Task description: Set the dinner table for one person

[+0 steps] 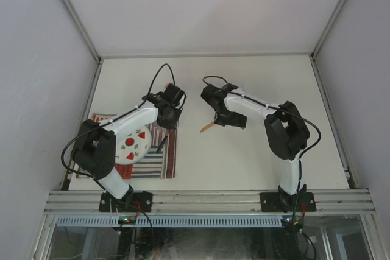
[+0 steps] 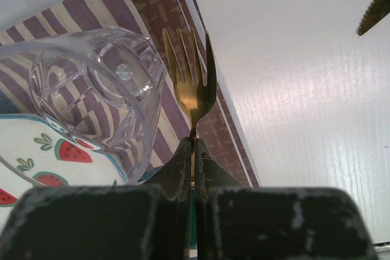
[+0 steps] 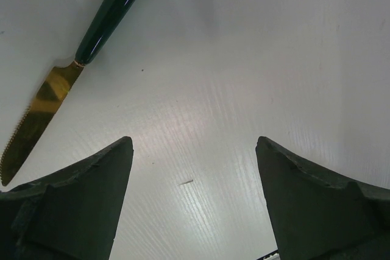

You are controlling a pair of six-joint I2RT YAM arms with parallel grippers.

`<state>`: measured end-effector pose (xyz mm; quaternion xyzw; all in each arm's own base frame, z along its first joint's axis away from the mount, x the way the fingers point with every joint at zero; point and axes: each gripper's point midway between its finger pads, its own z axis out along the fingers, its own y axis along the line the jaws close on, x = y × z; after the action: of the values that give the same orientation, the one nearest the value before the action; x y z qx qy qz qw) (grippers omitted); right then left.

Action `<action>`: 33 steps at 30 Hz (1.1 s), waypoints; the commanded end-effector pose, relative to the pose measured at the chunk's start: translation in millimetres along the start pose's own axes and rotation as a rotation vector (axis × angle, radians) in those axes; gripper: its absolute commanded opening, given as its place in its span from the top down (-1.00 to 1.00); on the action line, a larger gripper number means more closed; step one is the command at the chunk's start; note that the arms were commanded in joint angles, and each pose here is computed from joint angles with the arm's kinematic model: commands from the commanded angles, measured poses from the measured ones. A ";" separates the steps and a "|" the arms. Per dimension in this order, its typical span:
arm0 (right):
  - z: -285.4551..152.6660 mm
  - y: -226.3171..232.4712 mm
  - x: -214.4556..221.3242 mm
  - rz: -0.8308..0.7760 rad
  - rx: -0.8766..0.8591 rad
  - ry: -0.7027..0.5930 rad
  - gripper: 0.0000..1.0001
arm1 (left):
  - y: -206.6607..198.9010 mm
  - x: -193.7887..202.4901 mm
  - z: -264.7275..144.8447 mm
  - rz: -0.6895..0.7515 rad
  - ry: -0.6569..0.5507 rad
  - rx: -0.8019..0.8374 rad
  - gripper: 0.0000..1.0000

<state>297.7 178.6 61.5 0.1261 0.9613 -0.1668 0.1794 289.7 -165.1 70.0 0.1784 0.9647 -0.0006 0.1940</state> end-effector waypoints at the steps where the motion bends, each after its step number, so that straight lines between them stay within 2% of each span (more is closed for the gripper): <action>1: -5.3 9.6 -3.5 -0.007 -0.015 -0.021 -0.63 | 2.8 -7.1 -16.2 0.010 -0.024 0.028 0.99; 11: -12.0 5.7 -6.0 0.008 -0.005 -0.042 -0.61 | 1.8 -12.4 -39.7 0.054 -0.062 0.076 1.00; 19: -11.7 5.8 -4.8 0.004 -0.002 -0.037 -0.60 | 5.5 -22.7 -64.6 0.028 -0.103 0.091 1.00; 31: -18.4 -0.4 -6.8 0.012 0.008 -0.053 -0.58 | 27.5 -35.4 -98.8 0.019 -0.177 0.054 1.00; 33: -19.4 -0.4 -7.1 0.016 0.006 -0.053 -0.58 | 44.9 -41.6 -105.9 -0.019 -0.201 0.023 0.99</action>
<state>288.6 178.3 60.3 0.1134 0.9600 -0.1873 0.1746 284.4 -143.4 139.9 0.1852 0.9564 -0.0331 0.2232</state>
